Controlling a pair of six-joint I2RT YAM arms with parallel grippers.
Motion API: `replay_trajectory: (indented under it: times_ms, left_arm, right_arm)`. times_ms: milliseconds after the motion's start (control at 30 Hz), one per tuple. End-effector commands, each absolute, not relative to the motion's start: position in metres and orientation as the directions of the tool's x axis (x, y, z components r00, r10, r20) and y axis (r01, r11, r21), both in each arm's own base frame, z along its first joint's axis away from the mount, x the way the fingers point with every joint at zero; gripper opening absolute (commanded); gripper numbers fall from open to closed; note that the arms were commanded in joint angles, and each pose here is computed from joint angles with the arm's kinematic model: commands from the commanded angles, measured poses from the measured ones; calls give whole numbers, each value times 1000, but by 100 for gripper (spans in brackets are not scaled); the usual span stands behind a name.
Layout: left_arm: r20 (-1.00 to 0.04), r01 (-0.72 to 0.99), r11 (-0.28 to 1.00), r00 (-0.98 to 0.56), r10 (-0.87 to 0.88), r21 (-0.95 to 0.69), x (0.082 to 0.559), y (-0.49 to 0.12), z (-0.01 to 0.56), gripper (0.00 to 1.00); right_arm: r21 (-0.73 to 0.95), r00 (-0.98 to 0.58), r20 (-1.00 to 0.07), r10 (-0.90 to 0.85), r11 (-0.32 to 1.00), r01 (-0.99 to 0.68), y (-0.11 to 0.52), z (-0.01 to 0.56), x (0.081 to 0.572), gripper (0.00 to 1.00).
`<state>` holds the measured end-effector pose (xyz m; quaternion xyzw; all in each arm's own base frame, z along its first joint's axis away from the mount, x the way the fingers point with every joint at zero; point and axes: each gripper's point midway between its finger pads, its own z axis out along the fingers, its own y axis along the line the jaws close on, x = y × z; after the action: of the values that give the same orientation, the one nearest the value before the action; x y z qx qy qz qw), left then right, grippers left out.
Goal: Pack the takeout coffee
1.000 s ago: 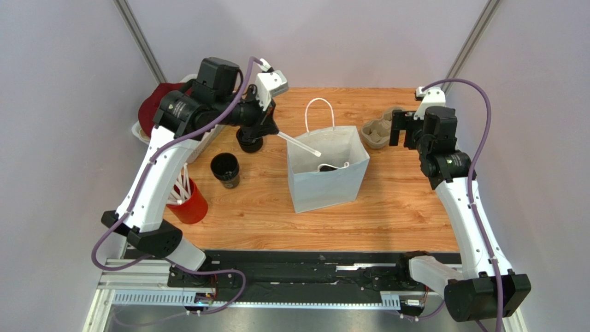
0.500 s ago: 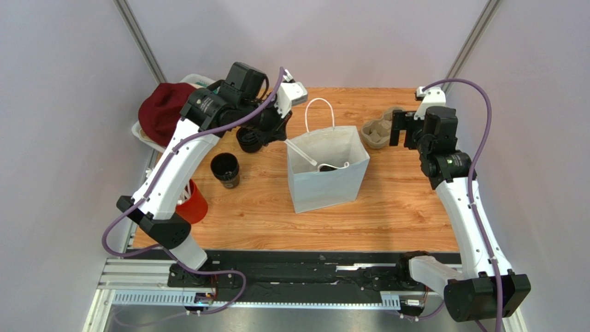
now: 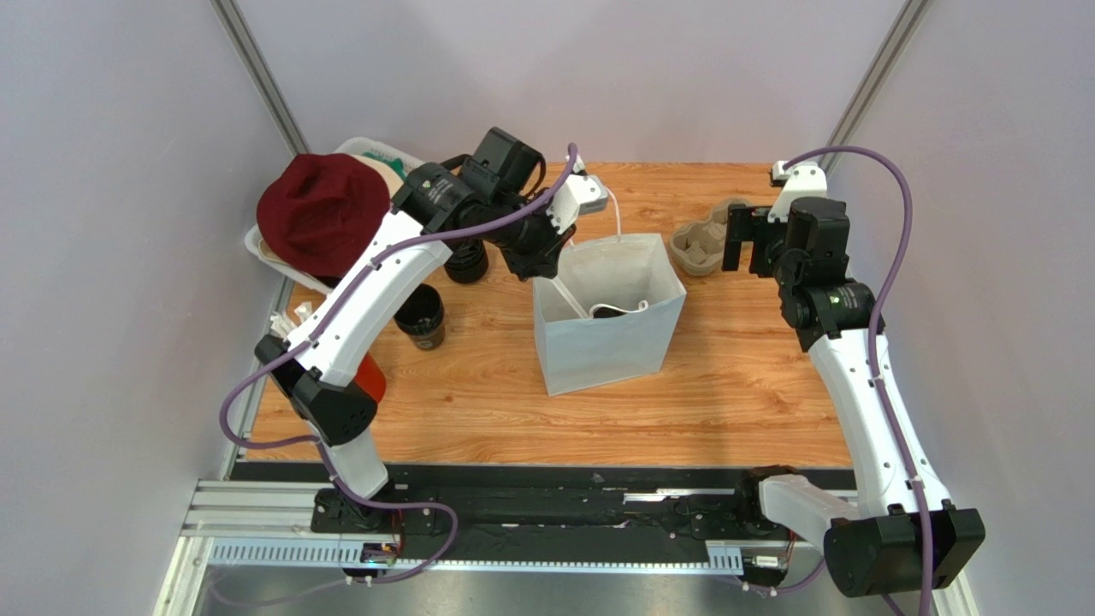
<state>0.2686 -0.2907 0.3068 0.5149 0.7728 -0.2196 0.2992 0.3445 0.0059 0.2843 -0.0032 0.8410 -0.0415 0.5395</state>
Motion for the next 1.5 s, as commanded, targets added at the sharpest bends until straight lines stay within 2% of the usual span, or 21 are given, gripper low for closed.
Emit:
replay_trajectory:
  times_ms: [0,133,333,633,833,1033,1233,1467]
  left_arm:
    - [-706,938,348,-254,661,-12,271,-302,311,0]
    - [-690,941,338,-254,678,-15,272,-309,302,1]
    - [-681,944,331,-254,686,-18,274,-315,297,9]
    - [-678,947,322,-242,695,-8,274,-316,298,35]
    - [-696,944,329,-218,684,28,274,-312,312,42]
    - [-720,923,364,-168,674,126,282,-300,336,55]
    - [-690,884,406,-145,709,231,299,-284,336,59]
    - [-664,886,387,-132,736,254,313,-278,319,56]
  right_arm:
    - [-53,-361,-932,-35,998,40,7,299,348,99]
    - [-53,-364,-931,-36,998,36,8,298,348,99]
    - [-50,-362,-931,-35,998,32,9,298,348,99]
    - [-51,-362,-931,-37,998,30,9,299,347,99]
    - [-52,-365,-930,-37,998,31,9,298,348,99]
    - [-52,-367,-930,-39,998,27,9,297,348,99]
    - [-51,-367,-930,-39,998,25,10,297,348,99]
    - [-50,-359,-932,-38,998,24,10,300,346,99]
